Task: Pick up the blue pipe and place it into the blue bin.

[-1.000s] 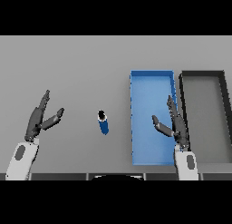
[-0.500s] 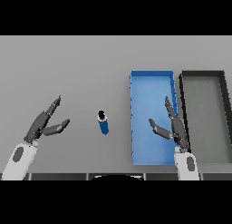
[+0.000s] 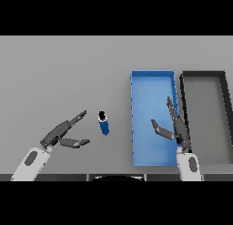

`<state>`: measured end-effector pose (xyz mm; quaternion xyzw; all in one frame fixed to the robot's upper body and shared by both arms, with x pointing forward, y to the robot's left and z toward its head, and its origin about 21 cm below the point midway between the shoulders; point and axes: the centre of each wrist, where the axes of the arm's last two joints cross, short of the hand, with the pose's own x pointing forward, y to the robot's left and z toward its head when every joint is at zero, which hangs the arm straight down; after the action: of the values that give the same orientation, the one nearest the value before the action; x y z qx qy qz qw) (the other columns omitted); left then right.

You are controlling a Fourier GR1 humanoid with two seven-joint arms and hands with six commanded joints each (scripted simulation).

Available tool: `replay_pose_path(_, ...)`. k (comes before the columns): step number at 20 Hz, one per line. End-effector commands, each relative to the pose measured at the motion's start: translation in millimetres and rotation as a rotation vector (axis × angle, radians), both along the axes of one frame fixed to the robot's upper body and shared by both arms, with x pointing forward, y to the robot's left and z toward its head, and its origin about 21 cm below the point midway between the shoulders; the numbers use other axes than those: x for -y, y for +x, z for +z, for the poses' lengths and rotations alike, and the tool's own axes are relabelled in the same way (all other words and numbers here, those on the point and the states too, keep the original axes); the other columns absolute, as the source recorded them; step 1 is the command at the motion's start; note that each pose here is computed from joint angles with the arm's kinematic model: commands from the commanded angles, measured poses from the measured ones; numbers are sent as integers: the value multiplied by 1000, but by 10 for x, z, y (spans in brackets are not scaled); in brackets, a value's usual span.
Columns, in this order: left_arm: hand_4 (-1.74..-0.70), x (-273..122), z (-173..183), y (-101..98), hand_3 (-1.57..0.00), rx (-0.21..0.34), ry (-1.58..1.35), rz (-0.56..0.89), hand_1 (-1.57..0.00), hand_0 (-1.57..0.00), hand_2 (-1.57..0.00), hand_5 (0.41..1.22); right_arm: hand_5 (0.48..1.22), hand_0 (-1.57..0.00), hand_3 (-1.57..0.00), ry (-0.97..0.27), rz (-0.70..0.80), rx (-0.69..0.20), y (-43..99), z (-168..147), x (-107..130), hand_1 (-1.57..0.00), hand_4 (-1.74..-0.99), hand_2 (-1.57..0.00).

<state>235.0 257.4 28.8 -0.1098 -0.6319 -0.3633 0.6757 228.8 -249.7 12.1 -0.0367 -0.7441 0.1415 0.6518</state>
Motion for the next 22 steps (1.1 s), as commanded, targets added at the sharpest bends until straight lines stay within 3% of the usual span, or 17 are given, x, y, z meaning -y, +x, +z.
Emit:
replay_pose_path(1, -1097, 92, -53, -21, 1, -3, 0, -20, 1, 1, 1, 454, 617, 1, 1, 5, 0, -2, 3, 19, 10, 1, -1257, 1)
replay_pose_path(7, -1118, 424, -188, 113, 1, -22, -22, -60, 1, 1, 1, 446, 616, 1, 1, 21, -2, -31, -15, -2, -27, 1, -1271, 1)
replay_pose_path(12, -1117, 713, -349, 206, 1, -72, -48, -83, 1, 1, 1, 448, 605, 1, 1, 32, -14, -29, -60, -37, 1, 1, -1274, 1)
replay_pose_path(16, -1075, 924, -396, 318, 1, -13, -44, -96, 1, 1, 1, 445, 598, 1, 1, 26, -10, -14, -30, 18, 16, 1, -1267, 1)
replay_pose_path(19, -1109, 1001, -466, 371, -18, -33, -130, -113, 1, 1, -19, 507, 600, 1, 1, 28, -10, -21, -56, -21, -1, 1, -1267, 1)
replay_pose_path(21, -1208, 1062, -477, 411, -255, -50, -184, -89, -160, -17, -290, 607, 600, 1, 1, 25, -14, -14, -70, -15, 24, 1, -1261, 1)
replay_pose_path(22, -1253, 1105, -514, 389, -519, -74, -214, -76, -348, -187, -481, 730, 600, 1, 1, 18, -15, -20, -57, -13, 17, 1, -1260, 1)
